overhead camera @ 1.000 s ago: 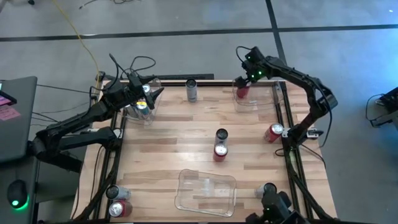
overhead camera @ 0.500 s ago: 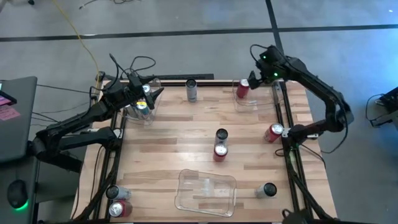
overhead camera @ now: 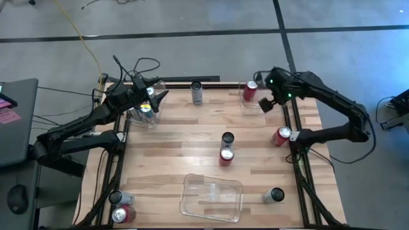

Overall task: Sort soda cans
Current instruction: Put the red soda can into the top right transparent bin

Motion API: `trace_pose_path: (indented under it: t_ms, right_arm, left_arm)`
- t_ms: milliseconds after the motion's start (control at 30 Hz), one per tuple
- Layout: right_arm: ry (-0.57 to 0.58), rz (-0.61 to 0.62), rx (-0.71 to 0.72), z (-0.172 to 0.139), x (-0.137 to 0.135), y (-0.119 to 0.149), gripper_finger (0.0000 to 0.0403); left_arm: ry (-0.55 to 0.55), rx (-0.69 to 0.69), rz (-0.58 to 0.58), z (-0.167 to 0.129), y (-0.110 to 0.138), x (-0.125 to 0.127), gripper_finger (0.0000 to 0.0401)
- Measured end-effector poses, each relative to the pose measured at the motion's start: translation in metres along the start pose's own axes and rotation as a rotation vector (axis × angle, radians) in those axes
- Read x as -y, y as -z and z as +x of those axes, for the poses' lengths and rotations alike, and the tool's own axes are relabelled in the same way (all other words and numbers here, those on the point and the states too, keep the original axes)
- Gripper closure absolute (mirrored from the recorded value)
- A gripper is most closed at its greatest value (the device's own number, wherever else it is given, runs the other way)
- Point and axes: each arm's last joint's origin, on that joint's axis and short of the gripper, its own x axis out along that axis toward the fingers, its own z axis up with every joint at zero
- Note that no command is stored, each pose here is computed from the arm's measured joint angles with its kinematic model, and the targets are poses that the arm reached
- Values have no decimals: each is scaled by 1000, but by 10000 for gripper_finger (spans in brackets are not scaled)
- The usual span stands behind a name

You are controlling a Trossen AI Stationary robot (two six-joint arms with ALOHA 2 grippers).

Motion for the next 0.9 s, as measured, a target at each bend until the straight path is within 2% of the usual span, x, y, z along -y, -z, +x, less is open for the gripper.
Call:
trace_pose_path:
  t_ms: [300,433,733,900]
  right_arm:
    - [-27,-5,-58,-20,-17,35,28]
    - [11,19,-73,-24,-24,48,28]
    - [122,57,-206,3,-34,88,28]
    - [94,69,-274,12,-40,105,30]
  left_arm:
    - [0,-5,0,0,1,0,69]
    - [1,-10,-1,0,1,0,69]
    - [1,-8,6,0,1,0,69]
    - [-1,17,9,0,-2,0,69]
